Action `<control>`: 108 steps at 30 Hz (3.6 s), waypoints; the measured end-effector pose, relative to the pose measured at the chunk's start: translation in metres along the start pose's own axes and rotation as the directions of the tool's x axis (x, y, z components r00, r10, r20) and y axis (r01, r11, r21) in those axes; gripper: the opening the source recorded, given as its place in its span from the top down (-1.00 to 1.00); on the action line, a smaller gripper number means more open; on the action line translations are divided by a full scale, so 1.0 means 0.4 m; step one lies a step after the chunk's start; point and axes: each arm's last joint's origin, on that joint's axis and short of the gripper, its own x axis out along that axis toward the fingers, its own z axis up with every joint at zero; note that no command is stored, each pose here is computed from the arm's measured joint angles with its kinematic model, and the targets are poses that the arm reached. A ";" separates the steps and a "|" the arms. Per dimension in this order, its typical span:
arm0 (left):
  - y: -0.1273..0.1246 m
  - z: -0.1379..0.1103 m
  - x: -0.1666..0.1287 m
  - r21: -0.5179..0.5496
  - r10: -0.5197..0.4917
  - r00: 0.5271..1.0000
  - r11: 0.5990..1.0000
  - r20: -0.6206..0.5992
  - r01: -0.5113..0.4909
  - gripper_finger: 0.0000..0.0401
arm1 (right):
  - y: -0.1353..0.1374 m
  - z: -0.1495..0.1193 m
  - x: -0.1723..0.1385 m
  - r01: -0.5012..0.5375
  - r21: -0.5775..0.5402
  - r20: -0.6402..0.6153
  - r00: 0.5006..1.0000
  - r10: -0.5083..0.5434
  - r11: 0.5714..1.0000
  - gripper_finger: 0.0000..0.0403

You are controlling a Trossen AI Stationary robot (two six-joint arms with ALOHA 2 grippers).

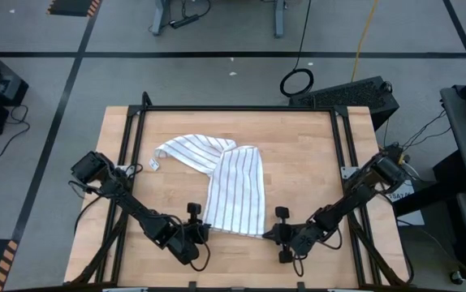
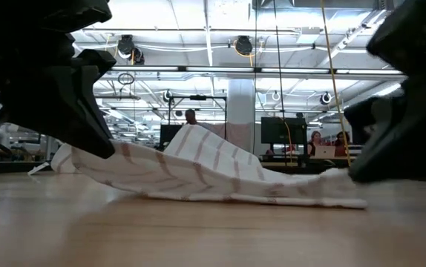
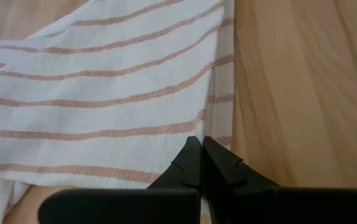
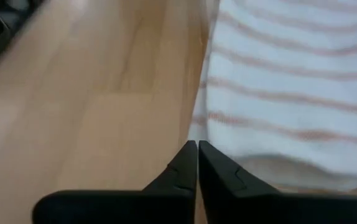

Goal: Roll towel into tight, uniform cylinder
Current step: Fold the white brown kitchen towel

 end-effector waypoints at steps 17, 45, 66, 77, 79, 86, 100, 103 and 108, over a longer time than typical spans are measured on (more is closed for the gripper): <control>-0.001 0.004 0.000 -0.009 -0.005 1.000 1.000 0.014 0.005 0.96 | 0.012 0.014 -0.063 0.048 -0.081 -0.011 0.999 -0.049 0.996 0.19; -0.001 0.005 0.000 -0.014 -0.006 1.000 1.000 0.017 0.006 0.96 | 0.000 -0.019 0.026 0.000 -0.058 0.001 1.000 0.000 0.998 0.00; -0.002 0.003 -0.002 -0.060 -0.006 1.000 0.998 0.013 0.006 0.87 | -0.018 -0.042 0.056 0.007 0.013 -0.052 0.999 -0.006 1.000 0.90; -0.004 0.053 -0.048 -0.002 0.122 0.992 0.993 0.015 -0.122 0.24 | -0.022 0.000 0.016 -0.028 -0.004 -0.050 0.998 0.028 1.000 0.96; -0.003 0.094 -0.054 -0.062 0.171 0.978 0.984 0.123 -0.165 0.16 | -0.027 0.010 0.011 -0.022 0.004 -0.041 0.999 0.023 1.000 0.96; 0.012 0.203 -0.002 -0.164 0.116 0.900 0.985 0.419 -0.051 -0.13 | -0.056 0.059 0.003 -0.009 0.061 0.015 1.000 0.008 0.998 0.96; -0.019 0.177 0.207 -0.199 0.101 0.897 0.980 0.431 -0.015 -0.51 | -0.083 0.119 -0.028 -0.041 0.107 0.074 0.997 0.033 0.993 0.96; -0.023 0.181 0.225 -0.166 0.163 0.894 0.981 0.417 -0.101 -0.47 | -0.084 0.119 -0.027 -0.037 0.105 0.072 0.997 0.030 0.994 0.96; -0.013 0.172 0.257 -0.114 0.167 0.905 0.985 0.390 -0.133 -0.15 | -0.087 0.120 -0.026 -0.035 0.108 0.072 0.997 0.027 0.994 0.96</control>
